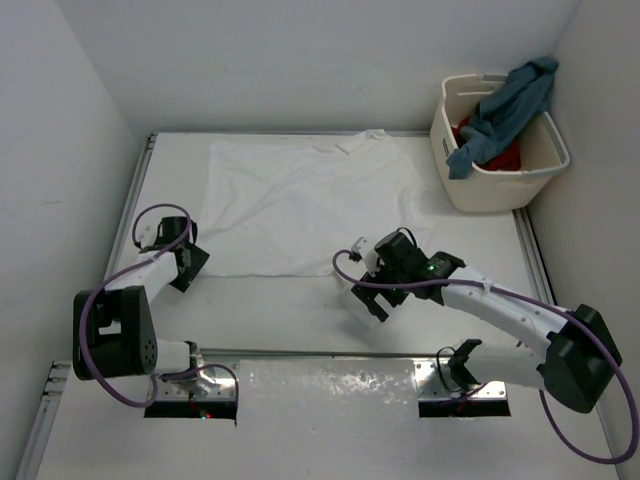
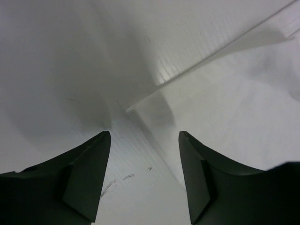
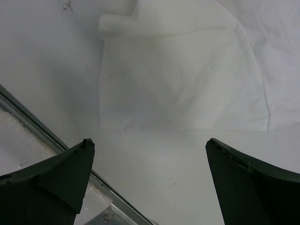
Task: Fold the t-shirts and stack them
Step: Grap the side of the flattened tshirt closest away from the robot with both arms
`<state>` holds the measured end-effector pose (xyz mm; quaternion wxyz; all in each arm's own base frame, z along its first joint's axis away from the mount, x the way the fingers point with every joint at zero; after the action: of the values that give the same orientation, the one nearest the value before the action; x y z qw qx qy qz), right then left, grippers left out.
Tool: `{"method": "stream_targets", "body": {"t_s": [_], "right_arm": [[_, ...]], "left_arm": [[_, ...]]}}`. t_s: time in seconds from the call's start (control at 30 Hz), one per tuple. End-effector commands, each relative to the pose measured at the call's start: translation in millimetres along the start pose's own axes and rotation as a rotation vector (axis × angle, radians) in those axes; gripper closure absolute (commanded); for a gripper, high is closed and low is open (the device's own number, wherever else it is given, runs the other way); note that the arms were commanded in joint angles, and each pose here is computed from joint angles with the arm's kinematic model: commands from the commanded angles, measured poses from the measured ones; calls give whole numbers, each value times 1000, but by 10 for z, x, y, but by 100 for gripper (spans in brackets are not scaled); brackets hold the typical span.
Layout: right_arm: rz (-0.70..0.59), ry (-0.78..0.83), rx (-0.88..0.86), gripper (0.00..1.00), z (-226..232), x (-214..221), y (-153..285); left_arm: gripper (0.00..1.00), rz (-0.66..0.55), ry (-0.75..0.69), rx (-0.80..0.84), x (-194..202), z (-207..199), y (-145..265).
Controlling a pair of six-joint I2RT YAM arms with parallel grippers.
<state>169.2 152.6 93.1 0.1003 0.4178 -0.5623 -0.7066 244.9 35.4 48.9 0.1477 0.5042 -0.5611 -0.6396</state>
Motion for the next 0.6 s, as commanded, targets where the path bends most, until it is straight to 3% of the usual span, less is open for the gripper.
{"method": "stream_targets", "body": {"t_s": [0.0,0.13,0.17,0.23,0.43,0.57], "right_arm": [[-15,2,-25,1,58,-31,-16],[0,16,-41,1,107,-14,-65],[7,28,-49,1,130,-5,-82],[23,74,-64,1,227,15,-138],[89,239,-82,6,404,96,-329],[151,235,-68,26,388,170,-481]], "left_arm": [[46,-40,32,19,-110,-87,-91],[67,7,18,-18,-12,-38,-185],[86,12,18,-25,11,-19,-200],[100,21,24,-29,39,-3,-200],[100,21,14,-29,26,-10,-193],[100,10,9,-41,-7,0,-175]]}}
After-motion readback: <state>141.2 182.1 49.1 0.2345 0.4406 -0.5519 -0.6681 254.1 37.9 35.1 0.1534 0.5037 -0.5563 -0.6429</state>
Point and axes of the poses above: each gripper's point midway between its finger pads, its own y axis back along the fingers, its own z axis along the line the jaws close on, x = y × z, the point moved 4 cm from there along y, back along the fingers, and after that the axes turned 6 degrees about -y, right-handed, at the moved point
